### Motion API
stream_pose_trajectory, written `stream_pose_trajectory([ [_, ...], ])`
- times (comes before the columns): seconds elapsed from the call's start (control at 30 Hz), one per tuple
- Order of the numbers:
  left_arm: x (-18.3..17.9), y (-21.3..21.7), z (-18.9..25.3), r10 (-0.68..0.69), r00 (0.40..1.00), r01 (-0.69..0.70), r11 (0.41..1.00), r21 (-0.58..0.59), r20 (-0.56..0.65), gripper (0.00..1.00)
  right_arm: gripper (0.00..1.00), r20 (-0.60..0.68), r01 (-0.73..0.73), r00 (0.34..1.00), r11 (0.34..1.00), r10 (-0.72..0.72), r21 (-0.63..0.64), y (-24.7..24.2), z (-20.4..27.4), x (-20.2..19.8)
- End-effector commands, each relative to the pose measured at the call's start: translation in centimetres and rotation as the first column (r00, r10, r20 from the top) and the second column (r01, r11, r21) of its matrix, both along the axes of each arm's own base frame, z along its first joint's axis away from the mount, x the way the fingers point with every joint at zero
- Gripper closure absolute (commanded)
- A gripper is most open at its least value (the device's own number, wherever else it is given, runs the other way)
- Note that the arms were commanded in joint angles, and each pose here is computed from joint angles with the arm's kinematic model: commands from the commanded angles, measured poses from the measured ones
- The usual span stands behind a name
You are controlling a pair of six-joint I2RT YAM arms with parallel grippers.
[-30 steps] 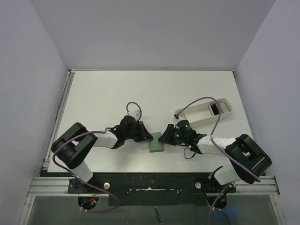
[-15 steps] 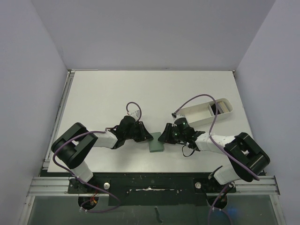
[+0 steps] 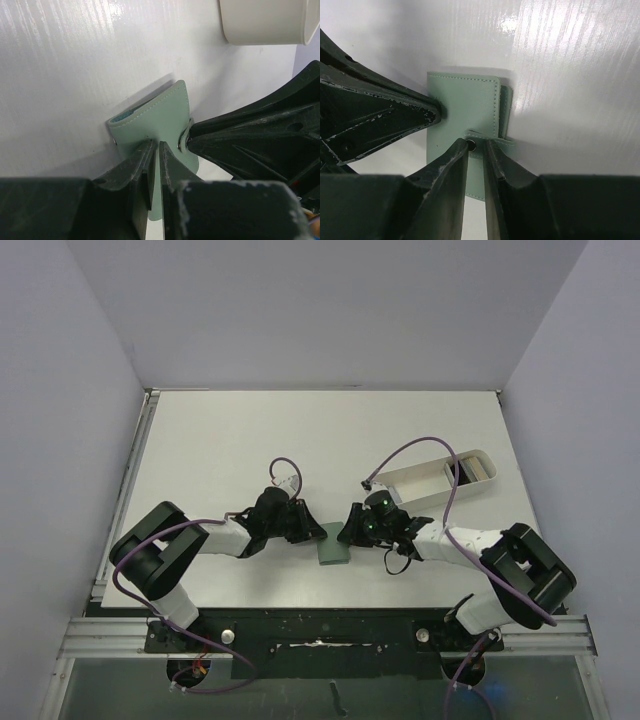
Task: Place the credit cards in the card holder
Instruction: Close the card holder at the center of the board.
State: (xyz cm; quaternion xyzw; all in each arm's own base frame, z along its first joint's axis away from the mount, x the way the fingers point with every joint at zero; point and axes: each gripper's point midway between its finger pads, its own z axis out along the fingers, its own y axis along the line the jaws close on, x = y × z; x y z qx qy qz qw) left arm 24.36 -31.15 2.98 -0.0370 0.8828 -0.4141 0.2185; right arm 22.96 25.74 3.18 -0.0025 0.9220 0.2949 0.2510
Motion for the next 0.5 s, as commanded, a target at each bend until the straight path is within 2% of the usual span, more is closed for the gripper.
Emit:
stream_pose_trajectory([
  [0.0,-1.42,-0.16,-1.40,-0.050,0.998,0.051,0.998,0.045,-0.026,0.91,0.81,0.061,-0.018,0.998,0.999,0.016,0.044,1.52,2.19,0.87],
  [0.23,-1.48,-0.08,-1.49,-0.053,0.998,0.055,0.997,0.059,-0.031,0.90,0.78,0.063,-0.027,0.998,0.998,0.024,0.051,1.90,2.17,1.01],
  [0.4,-1.44,0.08,-1.60,-0.050,0.998,0.052,0.996,0.071,-0.030,0.90,0.81,0.069,-0.033,0.997,0.998,0.029,0.060,2.09,2.42,1.05],
  [0.47,-1.45,0.10,-1.65,-0.049,0.998,0.051,0.996,0.072,-0.033,0.90,0.80,0.072,-0.035,0.997,0.998,0.030,0.061,2.12,2.56,1.05],
])
